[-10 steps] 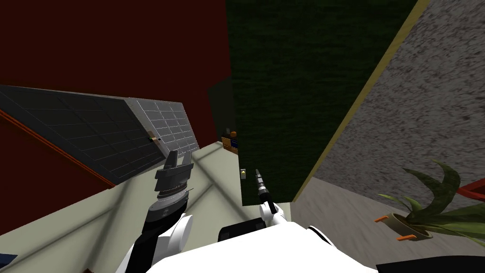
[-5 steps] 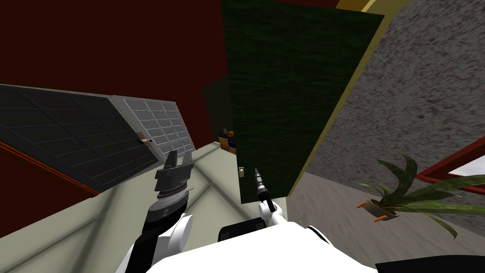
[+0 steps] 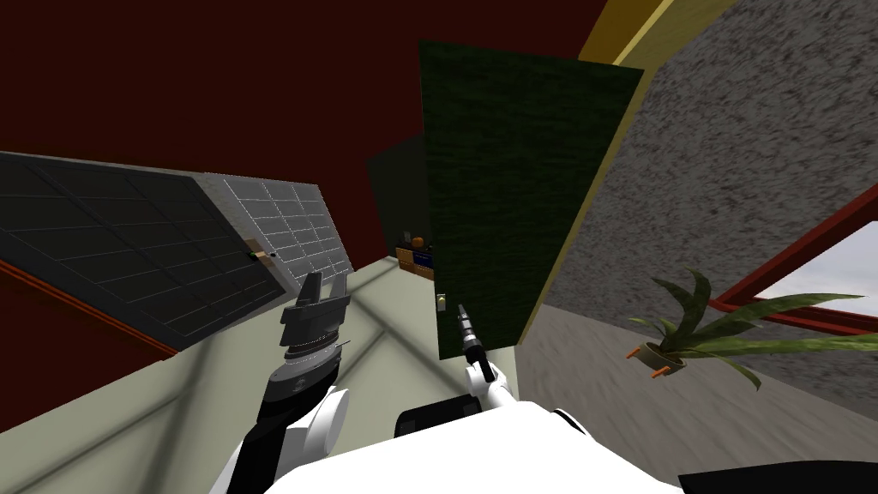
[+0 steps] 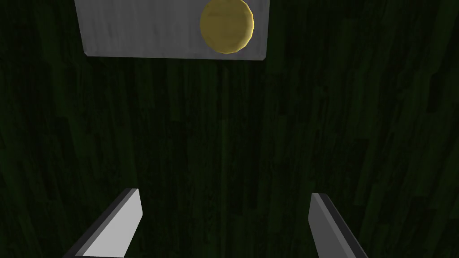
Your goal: Push the door open
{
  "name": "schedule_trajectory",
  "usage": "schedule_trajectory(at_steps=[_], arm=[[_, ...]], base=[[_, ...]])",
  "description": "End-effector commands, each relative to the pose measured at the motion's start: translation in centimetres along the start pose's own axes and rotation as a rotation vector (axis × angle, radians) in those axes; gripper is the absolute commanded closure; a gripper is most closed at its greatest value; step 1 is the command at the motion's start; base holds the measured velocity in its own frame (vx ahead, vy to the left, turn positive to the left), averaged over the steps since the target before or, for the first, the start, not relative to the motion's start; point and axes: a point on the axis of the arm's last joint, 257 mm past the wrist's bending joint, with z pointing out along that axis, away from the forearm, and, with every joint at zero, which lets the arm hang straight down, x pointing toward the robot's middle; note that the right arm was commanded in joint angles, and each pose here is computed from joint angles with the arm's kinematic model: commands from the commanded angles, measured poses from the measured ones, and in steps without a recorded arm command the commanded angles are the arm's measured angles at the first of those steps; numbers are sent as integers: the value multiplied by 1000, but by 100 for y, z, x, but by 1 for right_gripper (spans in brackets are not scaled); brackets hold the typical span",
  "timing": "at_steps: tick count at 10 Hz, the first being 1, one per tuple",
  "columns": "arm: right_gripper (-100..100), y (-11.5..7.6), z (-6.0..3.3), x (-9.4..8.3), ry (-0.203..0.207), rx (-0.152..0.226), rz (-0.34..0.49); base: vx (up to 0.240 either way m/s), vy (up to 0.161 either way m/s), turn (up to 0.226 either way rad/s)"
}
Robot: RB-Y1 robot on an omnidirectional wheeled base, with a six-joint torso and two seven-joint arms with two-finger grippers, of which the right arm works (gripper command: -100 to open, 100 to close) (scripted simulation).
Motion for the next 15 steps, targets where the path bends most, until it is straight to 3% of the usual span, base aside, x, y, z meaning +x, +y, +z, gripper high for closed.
schedule_trajectory(at_steps=[1,6,8,12,15], arm=[[-100,-2,9,46,5,1,9],[-100,4,16,118,11,2,22],[-100,1,19,27,7,1,7],[-100,-1,32,-271,-10,-2,-39],[-100,0,31,-300,-16,-3,-38]], base=[[-164,144,-12],[-123,112,1],[-11,3,-1],[195,-89,17],[222,42,29]])
